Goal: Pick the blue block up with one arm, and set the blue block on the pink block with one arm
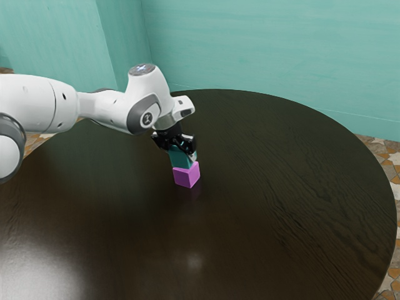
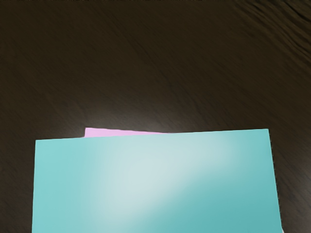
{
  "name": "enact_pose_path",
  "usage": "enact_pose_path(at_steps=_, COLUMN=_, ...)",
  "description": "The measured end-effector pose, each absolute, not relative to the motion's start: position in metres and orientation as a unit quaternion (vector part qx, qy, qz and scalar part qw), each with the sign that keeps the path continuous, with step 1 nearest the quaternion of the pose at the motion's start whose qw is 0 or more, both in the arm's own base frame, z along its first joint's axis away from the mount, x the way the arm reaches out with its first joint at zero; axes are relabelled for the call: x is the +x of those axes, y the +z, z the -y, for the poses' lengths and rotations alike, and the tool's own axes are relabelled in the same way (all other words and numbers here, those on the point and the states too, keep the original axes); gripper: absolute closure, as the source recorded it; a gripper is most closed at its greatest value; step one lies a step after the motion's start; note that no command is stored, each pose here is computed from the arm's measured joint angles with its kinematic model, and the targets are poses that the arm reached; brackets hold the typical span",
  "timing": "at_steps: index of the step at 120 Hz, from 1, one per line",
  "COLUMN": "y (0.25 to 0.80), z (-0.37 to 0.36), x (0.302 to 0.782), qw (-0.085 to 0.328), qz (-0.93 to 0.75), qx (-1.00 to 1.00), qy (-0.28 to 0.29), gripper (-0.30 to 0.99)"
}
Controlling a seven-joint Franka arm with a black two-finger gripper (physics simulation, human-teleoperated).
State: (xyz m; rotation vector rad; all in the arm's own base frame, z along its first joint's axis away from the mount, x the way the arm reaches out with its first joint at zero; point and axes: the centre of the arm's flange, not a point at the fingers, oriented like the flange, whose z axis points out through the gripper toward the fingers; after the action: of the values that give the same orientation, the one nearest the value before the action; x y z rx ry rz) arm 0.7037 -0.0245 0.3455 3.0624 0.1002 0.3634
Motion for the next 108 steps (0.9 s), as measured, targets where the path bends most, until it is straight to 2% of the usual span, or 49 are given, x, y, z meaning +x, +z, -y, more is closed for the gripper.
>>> enact_pose_path(at_steps=83, y=0.3407, z=0.0154, x=0.7127, qw=0.021, qz=0.014, qx=0.991, qy=0.131, gripper=0.34)
enact_pose_path(at_steps=108, y=0.3409, z=0.0151, x=0.7131, qw=0.027, qz=0.034, qx=0.99, qy=0.137, gripper=0.17)
